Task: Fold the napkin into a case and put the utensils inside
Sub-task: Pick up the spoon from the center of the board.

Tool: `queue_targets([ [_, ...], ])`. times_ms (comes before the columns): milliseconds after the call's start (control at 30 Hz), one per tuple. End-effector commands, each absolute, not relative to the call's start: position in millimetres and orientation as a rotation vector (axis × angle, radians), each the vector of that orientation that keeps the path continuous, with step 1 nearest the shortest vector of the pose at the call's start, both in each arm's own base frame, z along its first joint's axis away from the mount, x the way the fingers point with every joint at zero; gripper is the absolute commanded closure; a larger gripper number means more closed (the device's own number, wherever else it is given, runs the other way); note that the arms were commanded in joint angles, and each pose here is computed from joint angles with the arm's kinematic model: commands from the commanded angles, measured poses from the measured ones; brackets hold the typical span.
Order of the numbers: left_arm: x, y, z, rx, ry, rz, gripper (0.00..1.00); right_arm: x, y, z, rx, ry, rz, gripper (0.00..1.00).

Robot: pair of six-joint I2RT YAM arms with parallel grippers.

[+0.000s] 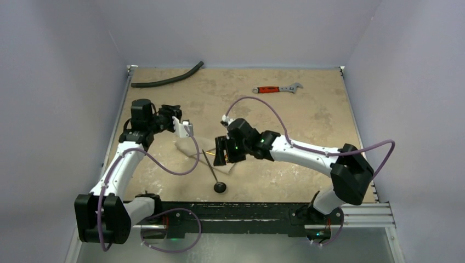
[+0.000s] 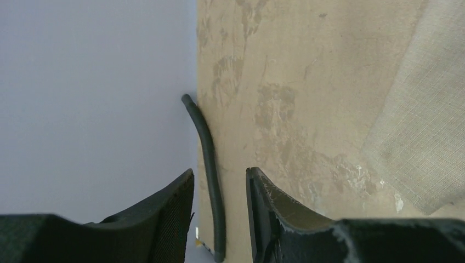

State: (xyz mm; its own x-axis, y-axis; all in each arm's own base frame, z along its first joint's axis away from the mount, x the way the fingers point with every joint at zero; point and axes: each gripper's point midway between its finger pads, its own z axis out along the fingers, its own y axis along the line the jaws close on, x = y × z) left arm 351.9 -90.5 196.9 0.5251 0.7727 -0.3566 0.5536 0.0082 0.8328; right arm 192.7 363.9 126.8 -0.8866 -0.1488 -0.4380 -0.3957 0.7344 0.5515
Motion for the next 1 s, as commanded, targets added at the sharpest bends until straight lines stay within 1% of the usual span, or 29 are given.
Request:
queue_targets([
  [0, 356.9, -79.0, 199.4, 1.541, 1.309, 0.174, 0.62, 156.7, 331.3, 104.7, -0.467, 2.658, 0.779, 0.32],
  [133, 358.1, -76.7, 194.2, 1.546, 1.329, 0.175, 0.64, 109.7, 322.2, 87.9, -0.526, 2.755, 0.89, 0.32],
  [267, 357.0, -76.3, 192.0, 1.559, 1.34, 0.17, 0.67, 84.4, 322.6, 79.0, -0.493, 2.791, 1.053, 0.32],
  [333, 355.9, -75.8, 192.8, 1.561, 1.346, 0.169, 0.68, 80.5, 330.3, 79.2, -0.486, 2.762, 1.153, 0.32],
  [600, 349.6, -74.9, 191.3, 1.586, 1.348, 0.17, 0.72, 85.5, 356.5, 67.3, -0.462, 2.711, 1.263, 0.34],
  [767, 347.2, -75.1, 192.4, 1.629, 1.326, 0.182, 0.74, 87.2, 358.5, 49.5, -0.411, 2.754, 1.226, 0.37],
  [967, 348.6, -76.7, 201.8, 1.624, 1.298, 0.202, 0.75, 84.2, 361.2, 30.6, -0.41, 2.816, 1.146, 0.44],
])
